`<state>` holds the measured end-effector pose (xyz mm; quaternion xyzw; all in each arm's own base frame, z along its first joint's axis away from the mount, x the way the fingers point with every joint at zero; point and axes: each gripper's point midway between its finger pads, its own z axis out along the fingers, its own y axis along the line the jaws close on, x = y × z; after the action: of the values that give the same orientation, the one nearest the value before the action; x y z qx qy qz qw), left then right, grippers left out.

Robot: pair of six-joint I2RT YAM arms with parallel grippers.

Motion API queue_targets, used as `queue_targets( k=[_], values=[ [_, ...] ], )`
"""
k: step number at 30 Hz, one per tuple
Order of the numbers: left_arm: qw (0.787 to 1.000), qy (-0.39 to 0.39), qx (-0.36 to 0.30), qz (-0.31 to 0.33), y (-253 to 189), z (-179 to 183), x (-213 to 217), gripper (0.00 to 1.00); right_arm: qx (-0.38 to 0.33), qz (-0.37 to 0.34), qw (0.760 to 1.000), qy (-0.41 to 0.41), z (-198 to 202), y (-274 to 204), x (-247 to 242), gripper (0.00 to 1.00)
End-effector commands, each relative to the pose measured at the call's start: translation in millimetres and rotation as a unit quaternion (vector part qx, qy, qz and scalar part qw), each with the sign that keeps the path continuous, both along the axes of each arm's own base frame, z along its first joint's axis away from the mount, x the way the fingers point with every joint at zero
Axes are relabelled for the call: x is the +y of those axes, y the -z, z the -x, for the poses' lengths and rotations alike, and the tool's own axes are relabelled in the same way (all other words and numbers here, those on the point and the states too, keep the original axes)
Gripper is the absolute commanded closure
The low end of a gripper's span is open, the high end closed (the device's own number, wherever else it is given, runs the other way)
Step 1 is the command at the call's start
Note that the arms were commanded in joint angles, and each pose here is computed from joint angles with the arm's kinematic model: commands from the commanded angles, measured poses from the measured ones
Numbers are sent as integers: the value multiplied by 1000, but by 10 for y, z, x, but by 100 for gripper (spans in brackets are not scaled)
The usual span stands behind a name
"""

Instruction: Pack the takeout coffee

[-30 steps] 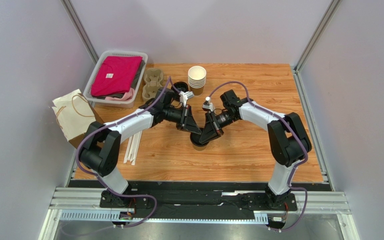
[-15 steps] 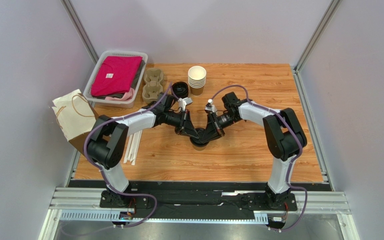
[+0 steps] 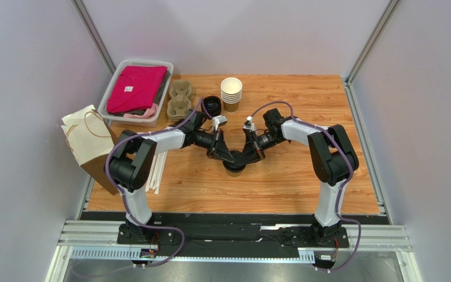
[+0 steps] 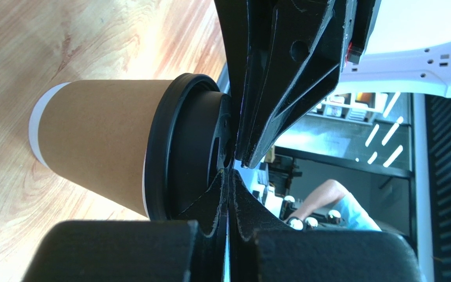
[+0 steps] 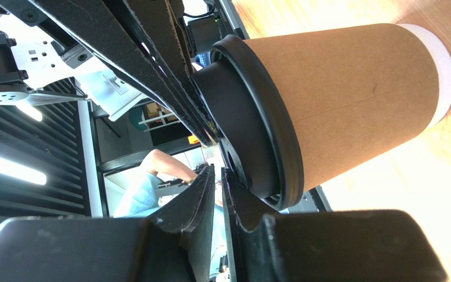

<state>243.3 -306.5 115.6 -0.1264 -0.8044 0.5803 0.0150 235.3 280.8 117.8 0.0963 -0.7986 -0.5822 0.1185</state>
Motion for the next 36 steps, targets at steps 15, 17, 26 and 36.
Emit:
queue_targets(
  k=[15,17,26,36],
  values=[
    [986,-47,63,-145,1081,53,287,100,-34,133,990,16,-150,578,-133,79],
    [986,-47,62,-145,1065,47,285,100,-33,138,990,15,-144,626,-146,80],
    [998,-26,-40,-37,184,-98,10,100,-54,42,998,2,-200,81,33,80],
    [996,-30,-79,12,-314,21,-24,100,-116,-35,993,5,-288,-712,158,78]
  ],
)
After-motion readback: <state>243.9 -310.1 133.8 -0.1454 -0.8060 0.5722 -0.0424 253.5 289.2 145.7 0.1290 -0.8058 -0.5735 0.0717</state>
